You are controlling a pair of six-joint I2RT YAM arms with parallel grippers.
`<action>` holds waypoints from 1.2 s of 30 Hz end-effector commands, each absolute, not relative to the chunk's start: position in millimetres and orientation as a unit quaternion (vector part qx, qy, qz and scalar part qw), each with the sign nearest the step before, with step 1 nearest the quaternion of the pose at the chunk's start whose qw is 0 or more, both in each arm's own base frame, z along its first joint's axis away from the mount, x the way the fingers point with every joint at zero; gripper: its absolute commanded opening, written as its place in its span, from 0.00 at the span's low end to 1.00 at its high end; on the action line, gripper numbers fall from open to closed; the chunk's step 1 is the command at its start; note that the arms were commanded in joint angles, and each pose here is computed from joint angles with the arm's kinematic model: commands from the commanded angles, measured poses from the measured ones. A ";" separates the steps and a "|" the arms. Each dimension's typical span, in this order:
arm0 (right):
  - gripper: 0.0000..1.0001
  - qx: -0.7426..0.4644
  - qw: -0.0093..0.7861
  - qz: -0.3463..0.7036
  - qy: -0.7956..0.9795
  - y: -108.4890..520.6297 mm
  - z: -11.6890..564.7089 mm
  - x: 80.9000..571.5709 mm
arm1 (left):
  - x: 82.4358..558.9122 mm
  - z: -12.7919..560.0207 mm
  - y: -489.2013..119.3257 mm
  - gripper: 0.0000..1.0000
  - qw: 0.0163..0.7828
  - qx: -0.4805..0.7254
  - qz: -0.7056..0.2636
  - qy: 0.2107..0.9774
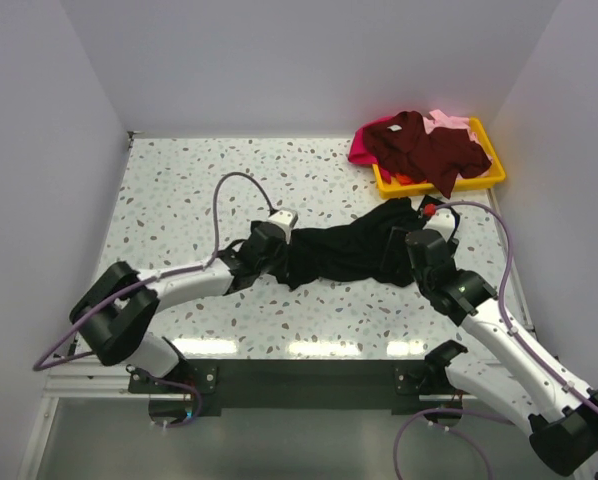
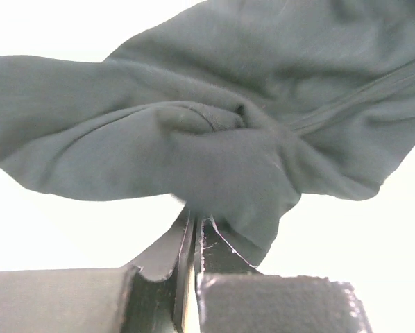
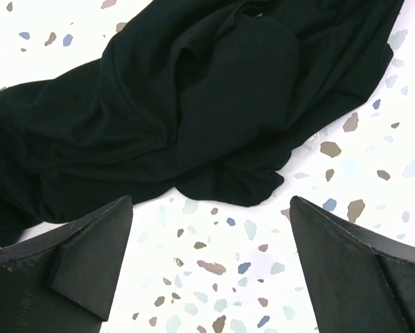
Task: Fold and stack the t-shirts
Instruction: Flatten the tshirt out
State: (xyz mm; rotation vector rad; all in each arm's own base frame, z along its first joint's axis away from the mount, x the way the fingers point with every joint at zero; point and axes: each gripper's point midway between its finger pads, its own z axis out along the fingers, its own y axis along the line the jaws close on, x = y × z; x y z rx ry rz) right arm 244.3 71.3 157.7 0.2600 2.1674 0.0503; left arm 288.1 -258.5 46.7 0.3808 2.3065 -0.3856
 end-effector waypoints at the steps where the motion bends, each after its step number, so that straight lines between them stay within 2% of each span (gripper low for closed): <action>1: 0.99 0.113 0.468 0.000 0.877 62.8 164.2 246.1 | 293.0 106.0 -250.5 0.00 0.425 0.116 -0.165 0.882; 11: 0.99 0.123 0.454 -0.040 0.882 56.9 149.5 257.0 | 277.1 180.6 -210.4 0.00 0.464 0.075 -0.144 0.871; 18: 0.99 0.139 0.432 -0.031 0.890 54.1 129.0 282.5 | 274.9 287.8 -189.3 0.00 0.534 0.053 -0.158 0.829; 25: 0.97 0.145 0.393 0.005 0.908 64.3 98.8 312.6 | 277.0 316.4 -145.6 0.00 0.564 0.028 -0.079 0.821; 28: 0.79 0.134 0.379 0.023 0.915 75.9 90.0 320.9 | 281.1 334.1 -120.0 0.00 0.591 0.002 -0.053 0.805; 29: 0.62 0.126 0.377 0.042 0.917 84.3 92.9 324.4 | 283.3 337.7 -113.0 0.00 0.597 -0.005 -0.045 0.801; 31: 0.39 0.118 0.381 0.066 0.915 94.1 99.9 329.5 | 291.2 342.2 -96.6 0.00 0.605 -0.014 -0.021 0.796; 32: 0.13 0.115 0.386 0.080 0.912 99.3 106.9 332.2 | 294.3 342.2 -93.5 0.00 0.603 -0.013 -0.018 0.797; 33: 0.04 0.113 0.392 0.088 0.909 101.9 114.4 332.9 | 299.7 342.1 -91.5 0.00 0.601 -0.012 -0.013 0.799; 34: 0.00 0.113 0.395 0.092 0.907 102.2 119.6 332.9 | 306.2 343.9 -81.5 0.00 0.603 -0.020 -0.002 0.798; 36: 0.00 0.109 0.413 0.098 0.899 103.7 136.2 336.8 | 316.7 345.1 -78.7 0.00 0.603 -0.018 -0.001 0.797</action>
